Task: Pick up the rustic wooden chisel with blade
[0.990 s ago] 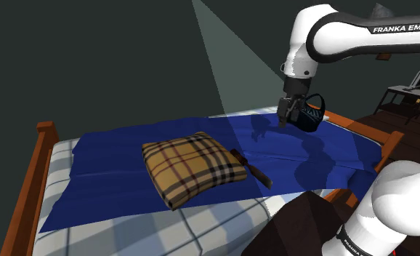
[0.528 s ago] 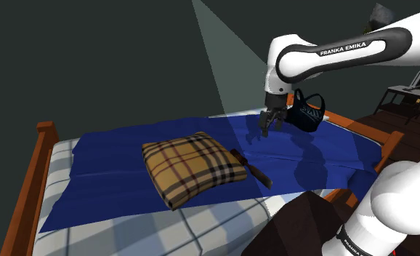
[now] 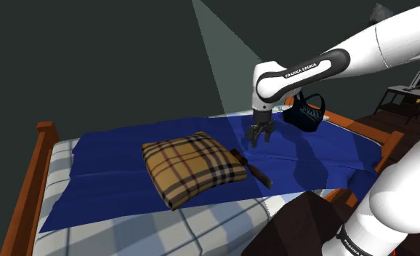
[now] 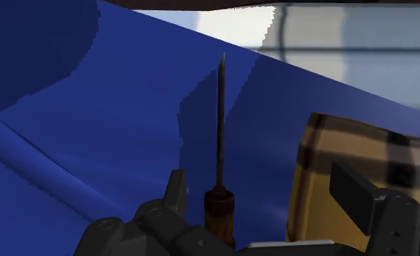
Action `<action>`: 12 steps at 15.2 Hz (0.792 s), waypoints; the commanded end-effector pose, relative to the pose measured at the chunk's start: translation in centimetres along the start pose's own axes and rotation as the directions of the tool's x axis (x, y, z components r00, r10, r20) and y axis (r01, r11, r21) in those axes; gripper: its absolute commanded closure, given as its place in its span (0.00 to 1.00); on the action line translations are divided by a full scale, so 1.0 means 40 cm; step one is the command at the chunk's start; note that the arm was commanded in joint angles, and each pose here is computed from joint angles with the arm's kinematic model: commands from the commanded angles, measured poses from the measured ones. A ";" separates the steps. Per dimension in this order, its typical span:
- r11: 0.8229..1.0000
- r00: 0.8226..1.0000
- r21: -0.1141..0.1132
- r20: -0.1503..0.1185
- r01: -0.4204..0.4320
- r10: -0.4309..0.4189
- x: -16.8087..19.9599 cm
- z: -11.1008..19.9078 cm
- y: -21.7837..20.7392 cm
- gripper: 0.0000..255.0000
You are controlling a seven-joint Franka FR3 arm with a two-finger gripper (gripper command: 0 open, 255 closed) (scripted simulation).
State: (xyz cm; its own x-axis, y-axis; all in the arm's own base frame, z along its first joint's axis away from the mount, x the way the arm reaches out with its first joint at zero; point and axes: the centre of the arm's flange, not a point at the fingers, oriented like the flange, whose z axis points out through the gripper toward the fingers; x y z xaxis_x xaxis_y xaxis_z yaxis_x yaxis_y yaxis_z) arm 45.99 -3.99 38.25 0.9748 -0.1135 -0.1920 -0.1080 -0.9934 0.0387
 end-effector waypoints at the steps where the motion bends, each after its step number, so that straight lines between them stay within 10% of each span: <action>1: 1.000 1.000 0.004 0.015 -0.014 0.014 0.052 0.056 0.011 0.00; 12: 0.998 0.996 0.015 0.070 -0.064 0.063 0.222 0.283 0.061 0.00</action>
State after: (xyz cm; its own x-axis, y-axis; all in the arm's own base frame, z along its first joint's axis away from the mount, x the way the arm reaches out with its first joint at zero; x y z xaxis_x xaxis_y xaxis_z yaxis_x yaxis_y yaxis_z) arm 52.12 -7.58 26.05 0.9501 -0.1760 -0.2576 -0.1725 -0.9843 0.0363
